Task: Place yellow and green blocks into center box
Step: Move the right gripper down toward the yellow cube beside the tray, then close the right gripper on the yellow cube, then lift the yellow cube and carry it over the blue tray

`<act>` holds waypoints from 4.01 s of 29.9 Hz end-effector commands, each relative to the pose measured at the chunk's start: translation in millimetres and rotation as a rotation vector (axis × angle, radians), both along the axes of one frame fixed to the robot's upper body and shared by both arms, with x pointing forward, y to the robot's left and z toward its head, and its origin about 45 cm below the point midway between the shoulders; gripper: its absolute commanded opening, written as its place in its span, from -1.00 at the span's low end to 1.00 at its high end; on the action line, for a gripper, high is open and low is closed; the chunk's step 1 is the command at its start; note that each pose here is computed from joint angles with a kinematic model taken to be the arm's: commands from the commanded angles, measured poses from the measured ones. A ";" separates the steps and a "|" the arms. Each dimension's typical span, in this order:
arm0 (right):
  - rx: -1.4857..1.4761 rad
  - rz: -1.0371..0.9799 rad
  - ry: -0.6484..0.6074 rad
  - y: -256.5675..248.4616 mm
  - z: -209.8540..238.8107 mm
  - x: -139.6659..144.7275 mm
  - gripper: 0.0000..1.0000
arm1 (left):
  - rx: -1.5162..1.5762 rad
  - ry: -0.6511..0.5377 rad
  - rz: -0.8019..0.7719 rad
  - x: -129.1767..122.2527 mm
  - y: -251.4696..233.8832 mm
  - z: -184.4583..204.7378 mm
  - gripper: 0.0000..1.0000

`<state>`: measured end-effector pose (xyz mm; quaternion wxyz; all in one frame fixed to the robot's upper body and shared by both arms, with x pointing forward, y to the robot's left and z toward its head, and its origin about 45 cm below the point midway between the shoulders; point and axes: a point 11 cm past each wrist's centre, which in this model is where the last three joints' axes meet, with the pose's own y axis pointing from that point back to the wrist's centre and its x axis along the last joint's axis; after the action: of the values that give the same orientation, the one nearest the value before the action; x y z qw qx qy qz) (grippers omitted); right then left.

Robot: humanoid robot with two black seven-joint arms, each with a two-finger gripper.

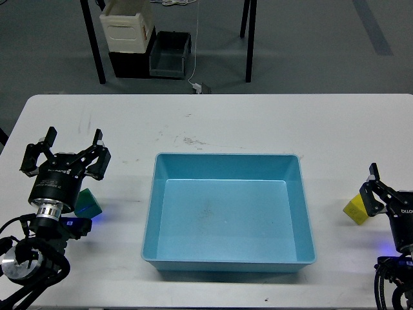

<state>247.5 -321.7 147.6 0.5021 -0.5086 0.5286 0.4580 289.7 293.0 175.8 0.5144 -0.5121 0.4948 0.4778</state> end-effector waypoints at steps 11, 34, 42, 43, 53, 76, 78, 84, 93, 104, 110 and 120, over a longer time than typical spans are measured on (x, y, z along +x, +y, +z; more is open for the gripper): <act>-0.033 -0.059 -0.019 -16.1 4.9 1.8 0.99 | -0.006 -0.010 -0.009 -1.7 -2.6 -0.7 1.00; -2.266 0.420 -0.401 -40.9 125.1 108.8 0.99 | -0.042 0.025 0.012 -2.1 -13.4 -17.8 1.00; -2.622 0.851 -0.726 -43.9 121.9 109.7 0.99 | -0.033 0.031 0.026 -1.4 -8.6 -21.2 1.00; -2.689 0.934 -0.752 -46.0 117.8 108.3 0.99 | -0.031 0.033 0.028 -1.4 -7.7 -22.1 1.00; -2.891 1.456 -0.921 -58.8 75.4 85.1 0.98 | -0.037 0.048 0.038 -1.9 -9.6 -29.2 1.00; -2.810 1.893 -0.987 -35.4 29.6 88.2 0.98 | -0.038 0.062 0.048 -2.3 -9.6 -35.3 1.00; -2.813 1.897 -0.973 -36.8 27.5 90.4 0.98 | -0.037 0.063 0.048 -2.4 -9.3 -35.7 1.00; -2.825 1.885 -0.953 -39.8 25.5 93.9 0.87 | -0.044 0.053 0.047 -2.6 -10.1 -34.8 1.00; -2.814 1.897 -0.969 -36.4 20.6 92.2 0.49 | -0.043 0.054 0.048 -2.6 -9.7 -35.2 1.00; -2.823 1.909 -0.955 -38.2 21.8 95.3 -0.66 | -0.044 0.051 0.052 -2.0 -8.7 -34.4 1.00; -3.033 1.623 -0.897 -33.6 88.9 146.4 -0.80 | -0.045 0.051 0.054 -1.8 -8.2 -34.2 1.00; -3.216 1.117 -1.245 58.8 213.7 177.0 -0.81 | -0.036 0.042 0.057 -0.2 -4.4 -31.6 1.00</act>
<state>431.4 -301.5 342.8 0.5568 0.6212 0.0324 0.5505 289.4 287.7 143.8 0.4795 -0.5256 0.5007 0.4932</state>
